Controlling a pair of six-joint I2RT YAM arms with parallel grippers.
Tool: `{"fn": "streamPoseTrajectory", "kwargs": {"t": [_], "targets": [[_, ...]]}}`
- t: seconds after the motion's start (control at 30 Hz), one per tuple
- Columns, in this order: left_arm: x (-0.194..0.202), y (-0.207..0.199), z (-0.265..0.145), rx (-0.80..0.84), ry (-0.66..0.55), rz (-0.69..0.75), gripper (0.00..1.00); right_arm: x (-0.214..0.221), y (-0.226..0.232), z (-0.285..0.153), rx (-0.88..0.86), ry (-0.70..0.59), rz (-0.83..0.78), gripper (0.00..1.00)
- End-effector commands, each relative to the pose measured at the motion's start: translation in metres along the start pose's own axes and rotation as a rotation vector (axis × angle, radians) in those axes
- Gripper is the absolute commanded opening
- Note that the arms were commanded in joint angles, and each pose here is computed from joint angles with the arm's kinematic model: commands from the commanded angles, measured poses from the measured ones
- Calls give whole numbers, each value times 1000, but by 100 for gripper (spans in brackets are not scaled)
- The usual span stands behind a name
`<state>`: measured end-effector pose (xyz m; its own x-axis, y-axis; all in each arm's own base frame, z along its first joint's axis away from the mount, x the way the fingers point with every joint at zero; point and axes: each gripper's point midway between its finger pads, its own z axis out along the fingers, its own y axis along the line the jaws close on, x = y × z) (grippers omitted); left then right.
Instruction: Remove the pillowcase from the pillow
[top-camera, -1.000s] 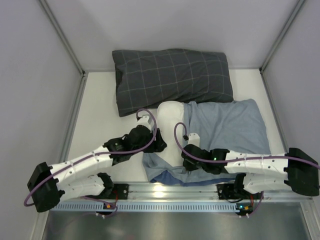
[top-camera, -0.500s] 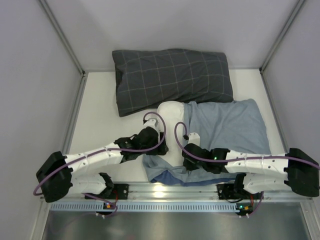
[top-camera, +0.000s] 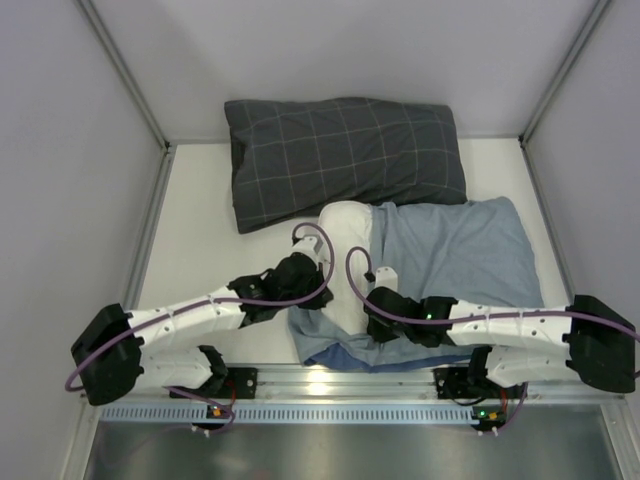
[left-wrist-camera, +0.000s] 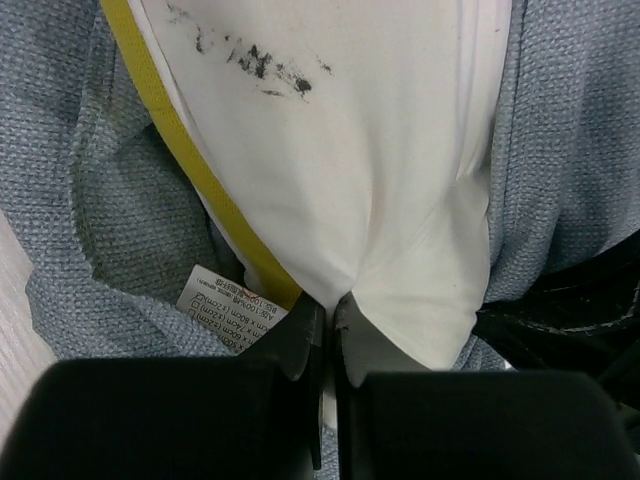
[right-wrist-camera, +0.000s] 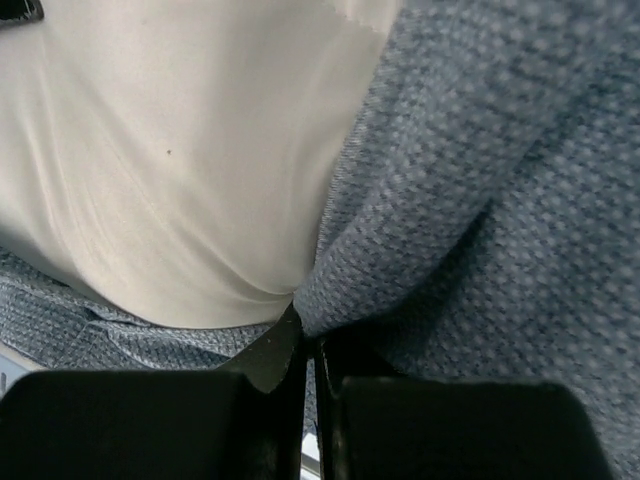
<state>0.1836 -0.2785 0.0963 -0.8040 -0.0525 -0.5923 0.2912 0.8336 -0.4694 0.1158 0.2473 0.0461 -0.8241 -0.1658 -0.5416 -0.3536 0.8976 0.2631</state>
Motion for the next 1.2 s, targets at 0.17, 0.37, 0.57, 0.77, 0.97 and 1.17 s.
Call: {"fn": "streamPoseTrajectory", "kwargs": {"t": [0.17,0.37,0.57,0.77,0.97,1.17], "targets": [[-99,-47,-35,62,-346,-97,0,-29,58,-36,-187,-58,-55,0],[-120,-55,-17,3,-379,-144,0,-26,90,-58,-282,-52,-133,0],[-139,-64,-13,-18,-420,-172,0,-5,94,-48,-297,-5,-164,0],[-144,-61,-17,-25,-450,-218,0,14,98,-41,-333,46,-181,0],[-164,-66,-61,71,-562,-364,0,52,59,-14,-217,133,-137,0],[-183,-70,-119,187,-663,-457,0,75,20,0,-94,152,-54,0]]}}
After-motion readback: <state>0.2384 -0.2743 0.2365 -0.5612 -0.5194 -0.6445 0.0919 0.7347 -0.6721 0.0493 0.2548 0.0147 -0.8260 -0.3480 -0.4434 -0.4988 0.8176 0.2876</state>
